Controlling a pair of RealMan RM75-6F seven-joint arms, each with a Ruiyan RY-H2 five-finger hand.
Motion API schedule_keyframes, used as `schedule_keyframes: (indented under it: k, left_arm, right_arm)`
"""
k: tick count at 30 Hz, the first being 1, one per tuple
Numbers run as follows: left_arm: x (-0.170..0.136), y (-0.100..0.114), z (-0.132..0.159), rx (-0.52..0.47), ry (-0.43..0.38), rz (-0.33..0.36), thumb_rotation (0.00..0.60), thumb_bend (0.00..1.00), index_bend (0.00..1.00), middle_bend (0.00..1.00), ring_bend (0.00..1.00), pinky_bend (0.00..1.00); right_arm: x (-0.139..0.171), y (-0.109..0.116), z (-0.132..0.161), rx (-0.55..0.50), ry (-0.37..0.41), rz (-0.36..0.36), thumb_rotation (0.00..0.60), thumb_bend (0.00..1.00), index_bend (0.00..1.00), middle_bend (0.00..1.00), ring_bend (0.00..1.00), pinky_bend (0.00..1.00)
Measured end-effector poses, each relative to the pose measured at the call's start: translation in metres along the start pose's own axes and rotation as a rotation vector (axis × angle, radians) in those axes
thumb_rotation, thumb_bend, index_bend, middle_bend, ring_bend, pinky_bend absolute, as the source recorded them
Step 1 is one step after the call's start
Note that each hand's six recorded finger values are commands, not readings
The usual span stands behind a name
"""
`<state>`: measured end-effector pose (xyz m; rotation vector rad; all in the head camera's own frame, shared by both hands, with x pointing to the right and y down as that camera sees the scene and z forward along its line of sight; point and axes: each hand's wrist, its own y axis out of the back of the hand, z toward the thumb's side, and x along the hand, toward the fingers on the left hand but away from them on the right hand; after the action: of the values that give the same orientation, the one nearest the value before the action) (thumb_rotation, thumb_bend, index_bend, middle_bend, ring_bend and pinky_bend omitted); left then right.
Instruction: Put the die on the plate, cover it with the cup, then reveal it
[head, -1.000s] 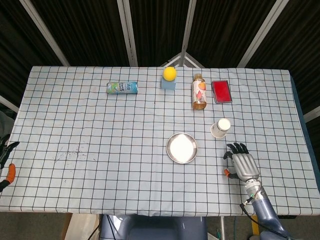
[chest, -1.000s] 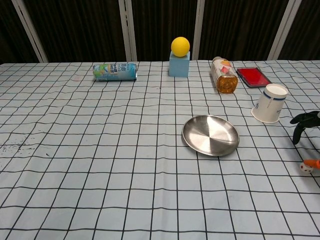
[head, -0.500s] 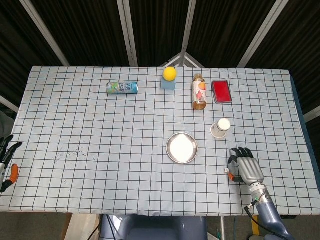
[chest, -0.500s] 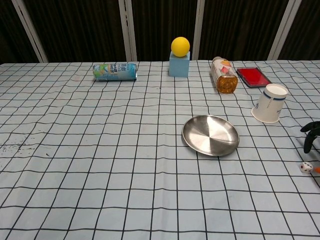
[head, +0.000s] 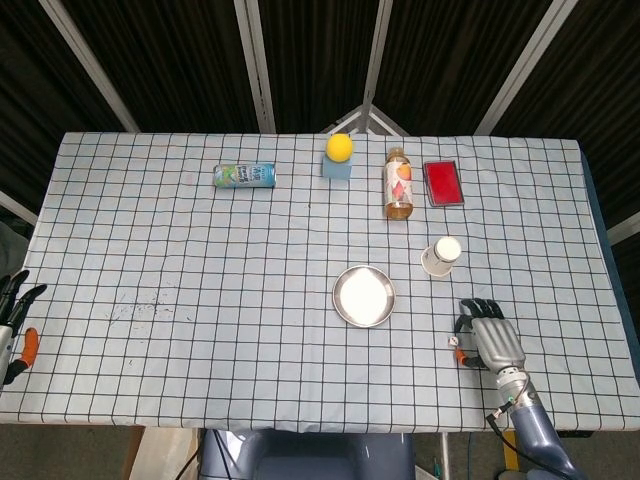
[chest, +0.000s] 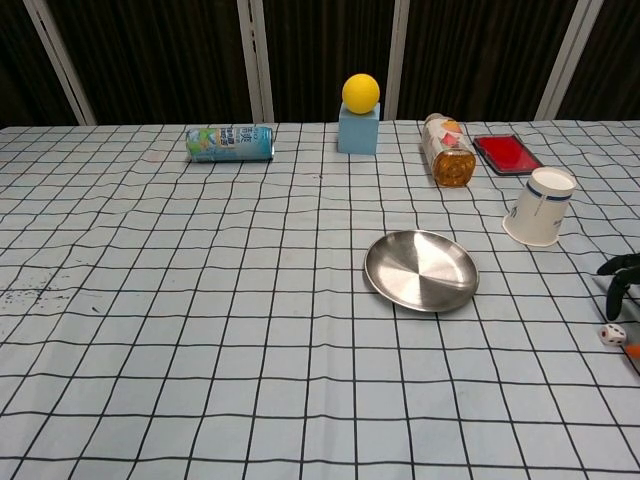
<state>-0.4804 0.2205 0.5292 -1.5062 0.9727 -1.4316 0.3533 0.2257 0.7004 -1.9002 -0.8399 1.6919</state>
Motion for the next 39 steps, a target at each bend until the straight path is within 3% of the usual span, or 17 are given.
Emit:
schedule_keyframes:
  k: [19,26,32,39]
  left_arm:
    - [0.001,-0.003,0.001,0.016,0.005,-0.007,0.600,0.84,0.14,0.00,0.00,0.00]
    - [0.001,-0.004,0.002,0.017,0.006,-0.009,0.600,0.84,0.14,0.00,0.00,0.00]
    - [0.001,-0.004,0.002,0.015,0.006,-0.009,0.600,0.84,0.14,0.00,0.00,0.00]
    - [0.001,-0.003,0.001,0.005,0.005,-0.009,0.600,0.84,0.14,0.00,0.00,0.00]
  right_arm:
    - [-0.005,-0.002,0.003,-0.012,0.002,-0.012,0.600,0.32,0.60,0.14,0.06,0.00]
    - [-0.003,0.016,0.007,-0.021,0.019,-0.073,0.600,0.33,0.60,0.14,0.06,0.00]
    - [-0.001,0.045,0.036,-0.030,0.094,-0.140,0.600,0.34,0.61,0.14,0.06,0.00]
    - [-0.007,0.064,0.100,0.013,0.234,-0.170,0.600,0.35,0.61,0.14,0.06,0.00]
